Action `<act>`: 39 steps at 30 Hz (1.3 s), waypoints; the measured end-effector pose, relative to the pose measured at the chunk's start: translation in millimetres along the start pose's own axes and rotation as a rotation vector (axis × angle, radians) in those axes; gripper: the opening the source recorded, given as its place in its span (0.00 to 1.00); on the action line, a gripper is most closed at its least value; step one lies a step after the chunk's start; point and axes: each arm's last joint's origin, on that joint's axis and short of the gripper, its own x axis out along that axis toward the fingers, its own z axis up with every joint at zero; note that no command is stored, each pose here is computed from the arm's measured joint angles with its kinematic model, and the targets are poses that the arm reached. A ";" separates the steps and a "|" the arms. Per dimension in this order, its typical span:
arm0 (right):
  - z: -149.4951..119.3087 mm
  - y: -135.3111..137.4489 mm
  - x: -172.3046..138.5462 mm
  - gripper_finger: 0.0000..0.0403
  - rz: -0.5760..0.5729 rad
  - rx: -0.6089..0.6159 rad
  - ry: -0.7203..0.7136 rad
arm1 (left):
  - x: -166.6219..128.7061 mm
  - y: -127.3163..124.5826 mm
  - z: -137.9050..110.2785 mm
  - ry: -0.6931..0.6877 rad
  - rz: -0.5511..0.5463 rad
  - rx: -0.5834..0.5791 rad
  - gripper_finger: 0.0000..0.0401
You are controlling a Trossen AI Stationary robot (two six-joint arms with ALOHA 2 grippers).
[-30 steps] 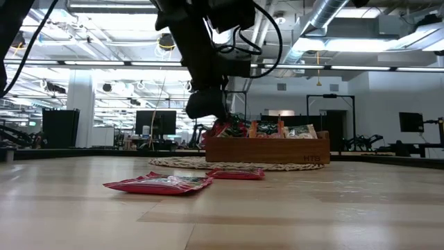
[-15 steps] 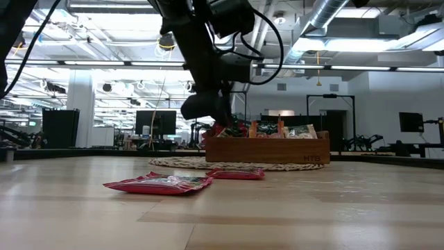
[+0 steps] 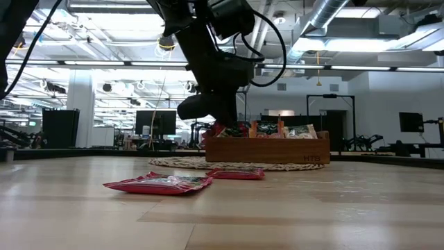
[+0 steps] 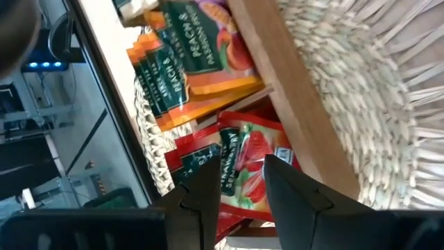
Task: Pick & Place Tea
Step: Put the left red tea bag into the left slot of the wooden organizer
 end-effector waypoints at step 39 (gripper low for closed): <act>5.1 1.3 -0.1 0.29 0.014 0.063 -0.050 | 21.7 2.5 -11.0 0.044 -0.020 0.082 0.13</act>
